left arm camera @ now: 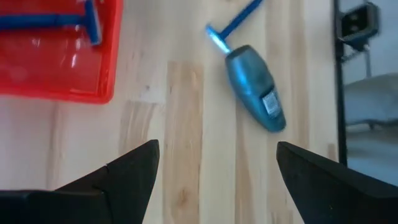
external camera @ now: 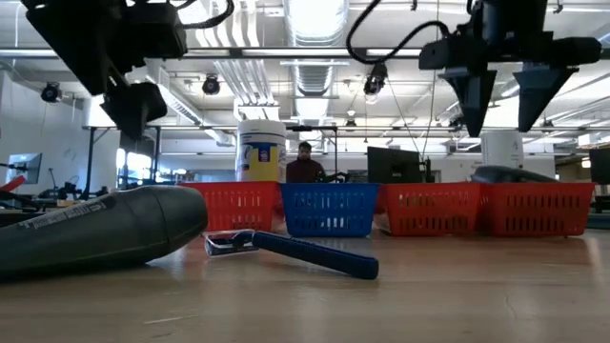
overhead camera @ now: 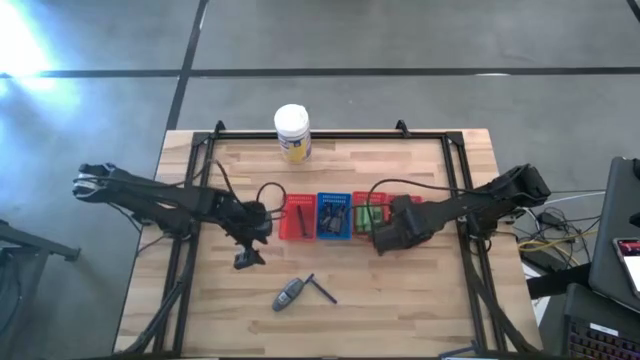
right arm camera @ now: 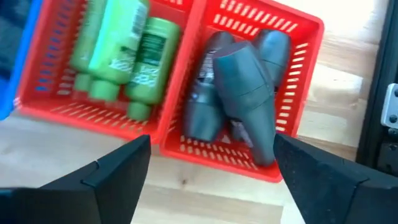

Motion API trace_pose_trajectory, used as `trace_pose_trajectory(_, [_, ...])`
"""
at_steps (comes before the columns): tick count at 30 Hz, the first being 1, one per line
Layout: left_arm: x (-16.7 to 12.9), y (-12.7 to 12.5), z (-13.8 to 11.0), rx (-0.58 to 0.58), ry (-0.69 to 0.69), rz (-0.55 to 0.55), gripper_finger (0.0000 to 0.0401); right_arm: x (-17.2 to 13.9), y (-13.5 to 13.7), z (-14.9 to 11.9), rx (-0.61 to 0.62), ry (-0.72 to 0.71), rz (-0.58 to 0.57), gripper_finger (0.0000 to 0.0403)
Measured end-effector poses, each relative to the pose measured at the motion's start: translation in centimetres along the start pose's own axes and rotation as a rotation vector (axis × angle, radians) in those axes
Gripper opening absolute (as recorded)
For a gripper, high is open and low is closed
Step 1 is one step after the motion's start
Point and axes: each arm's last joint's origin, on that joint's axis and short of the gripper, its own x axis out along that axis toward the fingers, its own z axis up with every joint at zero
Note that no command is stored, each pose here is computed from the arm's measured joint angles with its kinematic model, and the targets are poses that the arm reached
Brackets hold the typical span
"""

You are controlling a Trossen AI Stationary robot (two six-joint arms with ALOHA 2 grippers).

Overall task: Pick & Place Travel size toiletries
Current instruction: Put the gray deodorant into the right red bin

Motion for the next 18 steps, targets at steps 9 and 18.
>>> trace_pose_trajectory(9, [4.2, -3.3, -0.2, -0.154, 0.014, 0.042, 0.0328, -1.6, 1.9, 0.2, -0.363, -0.022, 0.195, 0.0339])
trace_pose_trajectory(18, [8.2, -6.1, -1.4, -0.462, -0.012, 0.094, 0.0328, -1.9, 2.1, 0.6, -0.573, -0.105, 0.208, 0.0318])
